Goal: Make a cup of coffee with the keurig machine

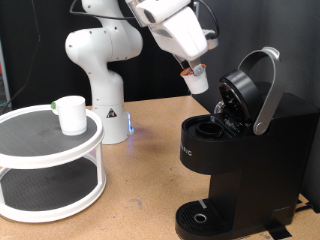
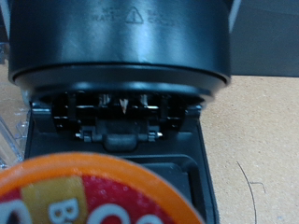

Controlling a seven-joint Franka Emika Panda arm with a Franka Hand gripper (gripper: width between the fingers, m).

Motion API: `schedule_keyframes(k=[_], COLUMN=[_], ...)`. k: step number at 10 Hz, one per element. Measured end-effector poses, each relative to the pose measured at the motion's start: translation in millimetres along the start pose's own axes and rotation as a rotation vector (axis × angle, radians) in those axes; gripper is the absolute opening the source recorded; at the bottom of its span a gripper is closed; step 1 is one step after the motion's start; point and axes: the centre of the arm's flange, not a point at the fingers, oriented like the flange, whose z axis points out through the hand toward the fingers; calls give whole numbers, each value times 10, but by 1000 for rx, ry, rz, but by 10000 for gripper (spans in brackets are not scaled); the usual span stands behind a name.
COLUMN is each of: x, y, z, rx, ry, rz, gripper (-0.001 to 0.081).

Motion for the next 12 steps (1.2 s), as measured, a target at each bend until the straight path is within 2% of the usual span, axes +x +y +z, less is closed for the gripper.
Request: schedule_keyframes(k=[6,12], x=[84,28], y=[-76,-61], z=[347,483], rx=[-16,-31], ry=[-30,-35], rz=[-15,-8], gripper=[470,470])
